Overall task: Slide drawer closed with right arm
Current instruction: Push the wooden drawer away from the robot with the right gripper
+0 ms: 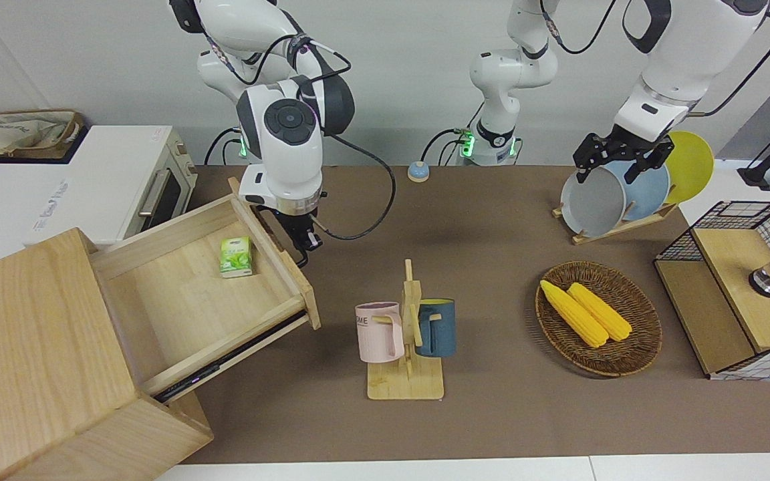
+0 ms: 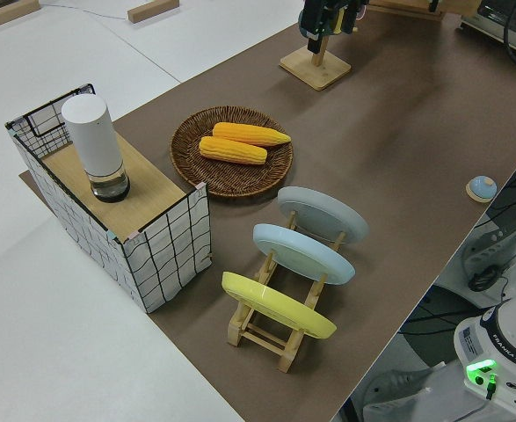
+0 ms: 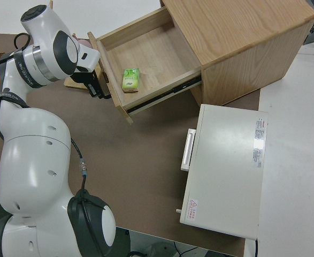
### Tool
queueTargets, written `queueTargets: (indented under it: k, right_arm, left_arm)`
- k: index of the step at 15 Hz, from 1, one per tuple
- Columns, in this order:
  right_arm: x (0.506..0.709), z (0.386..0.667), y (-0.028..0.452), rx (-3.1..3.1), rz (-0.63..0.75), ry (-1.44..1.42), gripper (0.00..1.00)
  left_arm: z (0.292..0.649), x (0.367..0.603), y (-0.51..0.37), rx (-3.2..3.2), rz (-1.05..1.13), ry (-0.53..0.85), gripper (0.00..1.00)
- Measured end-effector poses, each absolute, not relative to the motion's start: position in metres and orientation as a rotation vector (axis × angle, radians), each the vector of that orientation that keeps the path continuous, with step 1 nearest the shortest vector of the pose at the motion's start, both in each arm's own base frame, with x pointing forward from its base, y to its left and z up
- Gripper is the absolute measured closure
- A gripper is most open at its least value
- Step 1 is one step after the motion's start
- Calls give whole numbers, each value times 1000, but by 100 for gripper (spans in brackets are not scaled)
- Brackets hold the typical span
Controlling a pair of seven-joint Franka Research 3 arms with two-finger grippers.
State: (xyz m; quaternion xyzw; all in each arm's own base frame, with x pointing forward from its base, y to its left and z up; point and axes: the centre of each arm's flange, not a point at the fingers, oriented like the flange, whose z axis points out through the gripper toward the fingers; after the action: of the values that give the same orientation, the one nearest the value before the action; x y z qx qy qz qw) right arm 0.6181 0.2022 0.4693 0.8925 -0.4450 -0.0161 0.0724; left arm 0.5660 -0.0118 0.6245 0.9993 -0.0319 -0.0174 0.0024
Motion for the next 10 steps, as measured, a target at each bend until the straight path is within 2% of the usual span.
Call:
queueTargets:
  k: [10]
  right_arm:
    - [657, 482, 139, 2720, 29, -1422, 99]
  left_arm:
    - [625, 566, -12, 3135, -55, -100, 0]
